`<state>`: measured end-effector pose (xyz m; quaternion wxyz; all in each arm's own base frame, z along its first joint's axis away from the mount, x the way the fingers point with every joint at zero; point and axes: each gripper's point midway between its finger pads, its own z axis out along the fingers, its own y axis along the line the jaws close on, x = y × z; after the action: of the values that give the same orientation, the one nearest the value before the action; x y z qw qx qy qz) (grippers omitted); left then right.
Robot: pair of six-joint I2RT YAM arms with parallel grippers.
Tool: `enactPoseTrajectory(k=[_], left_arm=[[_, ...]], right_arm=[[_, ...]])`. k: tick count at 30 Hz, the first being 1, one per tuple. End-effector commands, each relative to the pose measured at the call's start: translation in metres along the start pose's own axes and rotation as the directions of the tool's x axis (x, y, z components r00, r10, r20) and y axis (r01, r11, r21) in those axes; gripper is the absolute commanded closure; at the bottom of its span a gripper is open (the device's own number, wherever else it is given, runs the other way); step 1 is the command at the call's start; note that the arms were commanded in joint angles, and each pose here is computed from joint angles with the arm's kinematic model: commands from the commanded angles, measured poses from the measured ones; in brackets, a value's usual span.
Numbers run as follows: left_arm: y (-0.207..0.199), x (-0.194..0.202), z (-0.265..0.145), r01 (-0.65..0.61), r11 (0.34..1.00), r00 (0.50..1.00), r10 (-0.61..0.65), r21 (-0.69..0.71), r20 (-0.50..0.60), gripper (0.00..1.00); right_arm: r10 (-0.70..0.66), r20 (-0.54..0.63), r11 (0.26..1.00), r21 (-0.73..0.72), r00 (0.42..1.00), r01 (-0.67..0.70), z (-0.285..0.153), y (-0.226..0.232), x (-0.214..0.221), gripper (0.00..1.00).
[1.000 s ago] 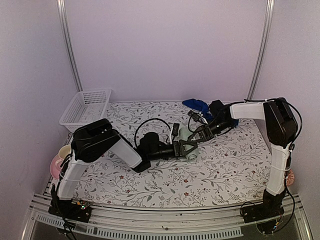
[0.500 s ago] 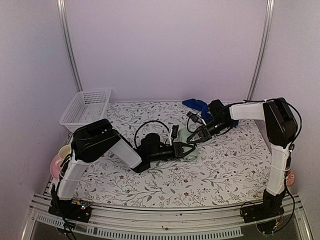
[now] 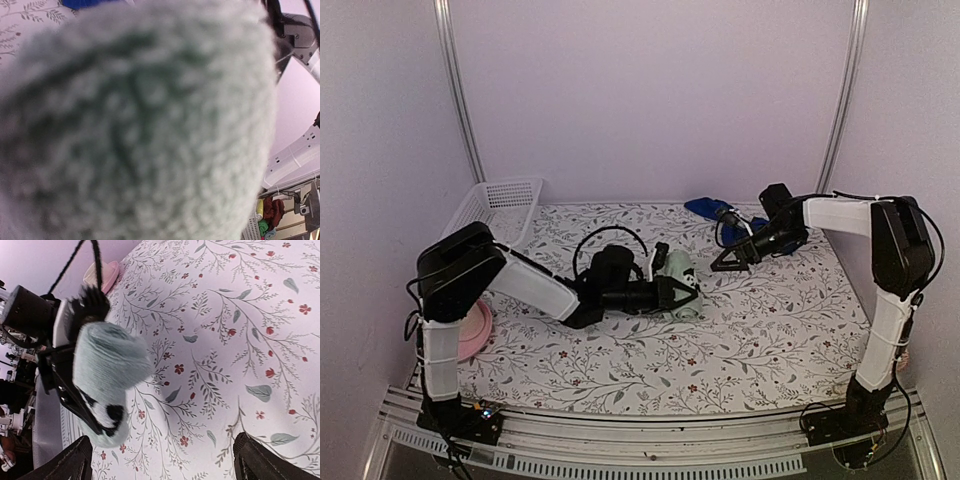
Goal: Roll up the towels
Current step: Pass from the right arm to the left, then place the towel in the storage box.
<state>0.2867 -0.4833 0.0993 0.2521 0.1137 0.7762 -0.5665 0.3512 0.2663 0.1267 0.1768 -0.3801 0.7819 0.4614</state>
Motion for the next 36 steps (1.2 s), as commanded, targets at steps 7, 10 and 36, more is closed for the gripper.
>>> enactPoseTrajectory(k=[7,10,36], left_arm=[[0.036,-0.087,-0.121,-0.122,0.943,0.990,0.093,-0.309,-0.106,1.00],[0.048,-0.130,-0.162,-0.179,0.878,0.983,0.143,-0.443,-0.114,1.00],[0.278,-0.275,-0.360,-0.036,0.354,0.982,-0.163,-0.935,-0.100,1.00]], right_arm=[[-0.073,-0.081,0.959,0.267,0.994,0.092,-0.033,-0.050,0.012,0.01],[-0.065,-0.098,0.946,0.309,0.993,0.093,-0.034,-0.063,0.020,0.01],[-0.153,-0.036,0.951,0.265,0.988,0.157,-0.050,-0.023,-0.003,0.01]])
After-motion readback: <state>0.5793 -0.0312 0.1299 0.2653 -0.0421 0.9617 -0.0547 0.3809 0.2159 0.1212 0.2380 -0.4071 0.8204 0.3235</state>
